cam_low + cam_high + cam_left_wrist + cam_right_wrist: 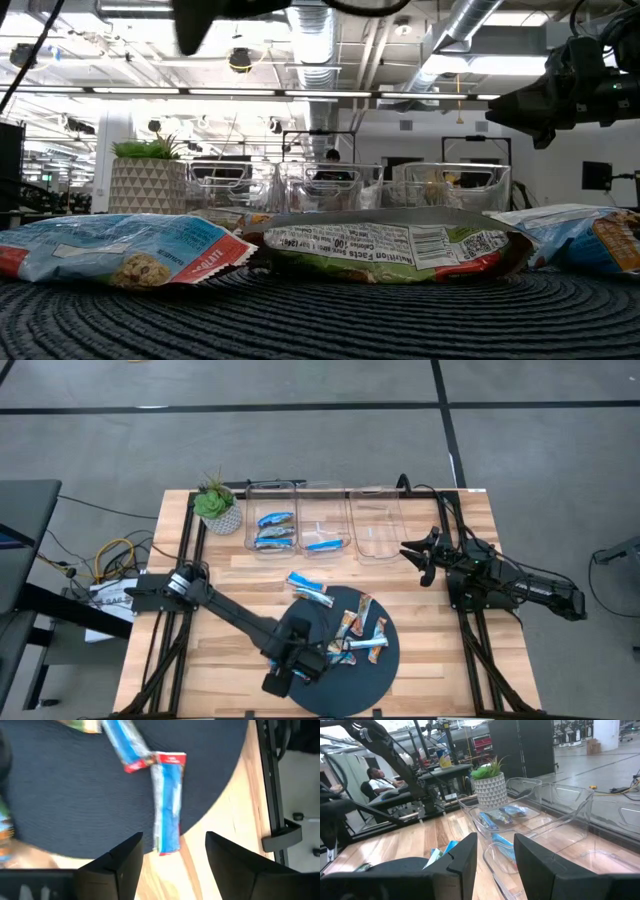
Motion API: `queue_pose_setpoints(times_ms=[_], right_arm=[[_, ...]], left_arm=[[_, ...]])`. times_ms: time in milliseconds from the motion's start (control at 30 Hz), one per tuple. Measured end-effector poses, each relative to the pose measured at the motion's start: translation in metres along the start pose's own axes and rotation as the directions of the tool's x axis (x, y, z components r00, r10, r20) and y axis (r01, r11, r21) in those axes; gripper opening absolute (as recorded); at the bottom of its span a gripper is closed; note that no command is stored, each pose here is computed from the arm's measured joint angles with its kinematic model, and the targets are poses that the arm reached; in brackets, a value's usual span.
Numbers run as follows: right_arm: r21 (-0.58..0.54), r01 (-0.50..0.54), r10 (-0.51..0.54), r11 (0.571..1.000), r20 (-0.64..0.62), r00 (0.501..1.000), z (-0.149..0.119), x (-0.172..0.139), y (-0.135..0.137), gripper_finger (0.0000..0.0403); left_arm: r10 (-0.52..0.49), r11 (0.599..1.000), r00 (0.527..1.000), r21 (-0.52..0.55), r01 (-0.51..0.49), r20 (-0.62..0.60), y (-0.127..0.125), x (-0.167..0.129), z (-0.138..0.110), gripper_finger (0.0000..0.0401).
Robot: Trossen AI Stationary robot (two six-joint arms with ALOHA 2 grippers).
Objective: Pick and place Granola Bars by type
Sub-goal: Put the red granola bar into the middle transparent bin
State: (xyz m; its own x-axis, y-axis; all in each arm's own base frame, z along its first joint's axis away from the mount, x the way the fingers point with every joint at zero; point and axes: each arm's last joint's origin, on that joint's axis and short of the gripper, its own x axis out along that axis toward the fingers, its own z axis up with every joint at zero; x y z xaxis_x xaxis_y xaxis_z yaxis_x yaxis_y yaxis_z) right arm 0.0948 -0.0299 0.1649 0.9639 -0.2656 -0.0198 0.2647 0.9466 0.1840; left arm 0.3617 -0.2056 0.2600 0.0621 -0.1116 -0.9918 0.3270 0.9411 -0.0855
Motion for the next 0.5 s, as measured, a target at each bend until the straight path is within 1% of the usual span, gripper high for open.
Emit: queue_pose_setpoints(times_ms=[133, 267, 400, 500], right_arm=[[0.000, 0.000, 0.000, 1.000, 0.000, 1.000, 0.000, 0.000, 0.000, 0.0123], [0.000, 0.001, -0.001, 1.000, 0.000, 1.000, 0.000, 0.000, 0.000, 0.0123], [0.000, 0.000, 0.000, 1.000, 0.000, 1.000, 0.000, 0.000, 0.000, 0.0123], [0.000, 0.000, 0.000, 1.000, 0.000, 1.000, 0.000, 0.000, 0.000, 0.0123]], left_arm=[[0.002, 1.000, 1.000, -0.001, -0.002, -0.024, -0.015, 0.020, -0.006, 0.0210], [-0.002, 1.000, 1.000, -0.021, 0.001, -0.019, -0.023, 0.044, -0.011, 0.0210], [-0.001, 0.999, 1.000, -0.046, 0.001, 0.000, -0.024, 0.067, -0.014, 0.0210], [0.037, 0.997, 0.999, -0.071, -0.036, 0.015, -0.021, 0.078, -0.017, 0.0210]])
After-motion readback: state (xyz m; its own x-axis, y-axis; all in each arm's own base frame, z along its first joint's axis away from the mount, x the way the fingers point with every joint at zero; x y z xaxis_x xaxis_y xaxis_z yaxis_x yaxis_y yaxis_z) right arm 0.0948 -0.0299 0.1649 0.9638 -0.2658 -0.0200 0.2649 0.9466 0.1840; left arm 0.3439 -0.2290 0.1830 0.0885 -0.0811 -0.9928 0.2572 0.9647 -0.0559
